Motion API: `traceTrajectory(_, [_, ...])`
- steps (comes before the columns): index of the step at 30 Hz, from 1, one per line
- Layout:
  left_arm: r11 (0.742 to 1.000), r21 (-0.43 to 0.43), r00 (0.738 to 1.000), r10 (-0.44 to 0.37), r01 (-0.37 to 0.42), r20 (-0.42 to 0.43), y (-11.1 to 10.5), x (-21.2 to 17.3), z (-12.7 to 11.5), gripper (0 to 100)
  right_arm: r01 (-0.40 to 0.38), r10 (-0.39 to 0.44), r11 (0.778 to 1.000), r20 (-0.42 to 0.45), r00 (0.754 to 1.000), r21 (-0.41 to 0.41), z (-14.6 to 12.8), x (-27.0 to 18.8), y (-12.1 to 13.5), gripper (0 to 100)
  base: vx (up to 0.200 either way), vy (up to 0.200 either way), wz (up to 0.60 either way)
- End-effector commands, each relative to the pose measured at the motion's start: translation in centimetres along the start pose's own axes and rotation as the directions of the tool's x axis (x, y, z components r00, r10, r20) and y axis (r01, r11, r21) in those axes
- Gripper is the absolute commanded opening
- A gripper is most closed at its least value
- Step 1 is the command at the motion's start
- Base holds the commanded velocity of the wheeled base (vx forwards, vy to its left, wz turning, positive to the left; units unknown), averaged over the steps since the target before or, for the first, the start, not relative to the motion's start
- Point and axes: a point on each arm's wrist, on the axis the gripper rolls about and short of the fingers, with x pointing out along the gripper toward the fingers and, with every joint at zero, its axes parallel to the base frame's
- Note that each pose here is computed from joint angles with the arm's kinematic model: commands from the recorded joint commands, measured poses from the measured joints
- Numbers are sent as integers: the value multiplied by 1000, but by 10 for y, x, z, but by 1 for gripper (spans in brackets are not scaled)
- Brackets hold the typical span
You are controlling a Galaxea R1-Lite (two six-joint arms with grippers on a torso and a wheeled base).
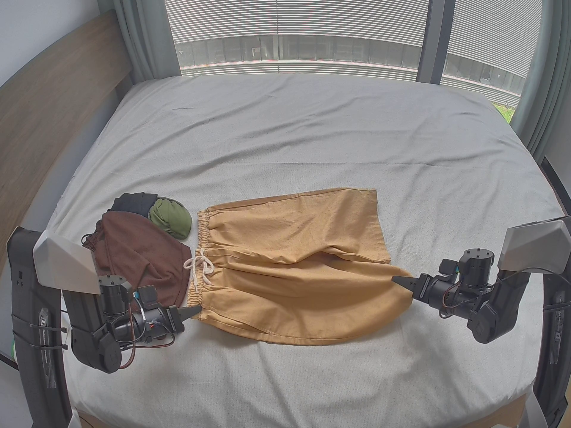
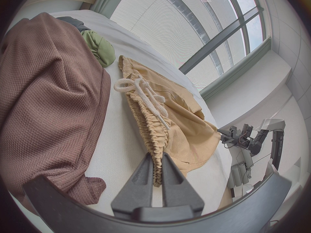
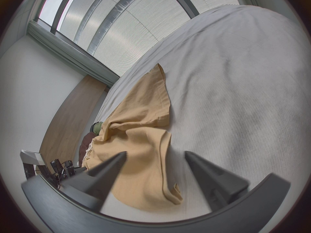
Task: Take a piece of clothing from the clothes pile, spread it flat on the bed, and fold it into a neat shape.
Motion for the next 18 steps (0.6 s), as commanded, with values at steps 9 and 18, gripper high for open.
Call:
traceTrajectory(9, [1000,2,1000,-1,1,-3,0,1,-1,0,-6,6,1000,-72,997,5,-20,1,3,100,0,0,0])
traceTrajectory(18, [1000,6,1000,-3,3,-2,0,1,-1,0,-32,33,999,-138,990,6,-36,4,10,100,0,0,0])
